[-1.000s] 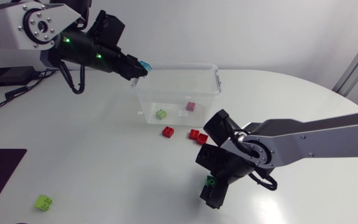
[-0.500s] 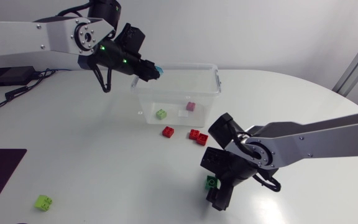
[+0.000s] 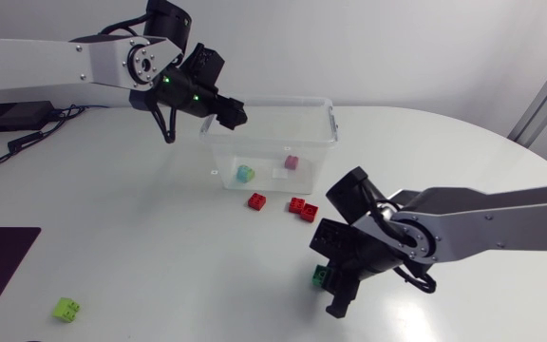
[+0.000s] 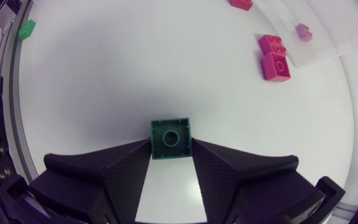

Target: Place the duplo bricks in the container

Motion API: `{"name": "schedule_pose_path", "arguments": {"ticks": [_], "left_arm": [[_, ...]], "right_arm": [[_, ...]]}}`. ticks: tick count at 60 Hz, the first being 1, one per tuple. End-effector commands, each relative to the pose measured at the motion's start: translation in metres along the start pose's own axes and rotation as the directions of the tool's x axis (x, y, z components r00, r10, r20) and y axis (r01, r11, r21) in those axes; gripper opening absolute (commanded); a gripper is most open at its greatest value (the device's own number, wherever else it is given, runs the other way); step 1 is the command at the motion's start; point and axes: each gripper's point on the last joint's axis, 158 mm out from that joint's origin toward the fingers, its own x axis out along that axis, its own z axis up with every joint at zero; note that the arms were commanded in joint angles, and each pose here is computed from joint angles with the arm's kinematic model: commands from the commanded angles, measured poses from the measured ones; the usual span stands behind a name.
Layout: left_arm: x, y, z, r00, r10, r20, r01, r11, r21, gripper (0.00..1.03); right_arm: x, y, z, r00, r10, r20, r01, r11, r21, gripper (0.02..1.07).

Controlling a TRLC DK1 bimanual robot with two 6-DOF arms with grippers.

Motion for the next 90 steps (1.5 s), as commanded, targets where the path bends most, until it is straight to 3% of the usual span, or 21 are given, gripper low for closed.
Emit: {"name": "schedule_pose_path", "arguments": {"ticks": [1, 18, 34, 43, 53, 67, 90], "left_arm": [[-0.013, 0.009, 0.019, 0.998, 0.027, 0.048, -0.026, 0.999, -0.02, 0.95], [-0.072, -0.003, 0.033, 0.995, 0.055, 0.077, -0.054, 0.998, -0.016, 0.96], [-0.117, -0.014, -0.046, 0.98, 0.065, -0.19, -0.065, 0.998, 0.008, 0.96], [-0.14, -0.026, -0.106, 0.934, 0.078, -0.349, -0.073, 0.997, 0.028, 0.96], [-0.154, -0.042, -0.149, 0.898, 0.067, -0.434, -0.06, 0.998, 0.029, 0.96], [-0.164, -0.074, -0.221, 0.781, 0.004, -0.625, -0.015, 1.0, -0.013, 0.96], [-0.176, -0.102, -0.281, 0.636, -0.049, -0.77, 0.028, 0.999, -0.04, 0.96]], "right_arm": [[-0.011, 0.001, -0.003, 1.0, -0.016, 0.013, 0.016, 1.0, -0.001, 0.39], [-0.067, -0.02, 0.034, 0.984, -0.109, 0.138, 0.103, 0.993, 0.05, 0.39], [-0.11, -0.056, 0.068, 0.947, -0.198, 0.251, 0.166, 0.976, 0.143, 0.39], [-0.129, -0.073, 0.092, 0.92, -0.239, 0.311, 0.184, 0.963, 0.195, 0.39], [-0.143, -0.095, 0.115, 0.894, -0.283, 0.348, 0.204, 0.948, 0.246, 0.39], [-0.164, -0.131, 0.143, 0.854, -0.351, 0.384, 0.234, 0.918, 0.32, 0.39], [-0.16, -0.168, 0.168, 0.817, -0.409, 0.406, 0.251, 0.887, 0.389, 0.4]]}}
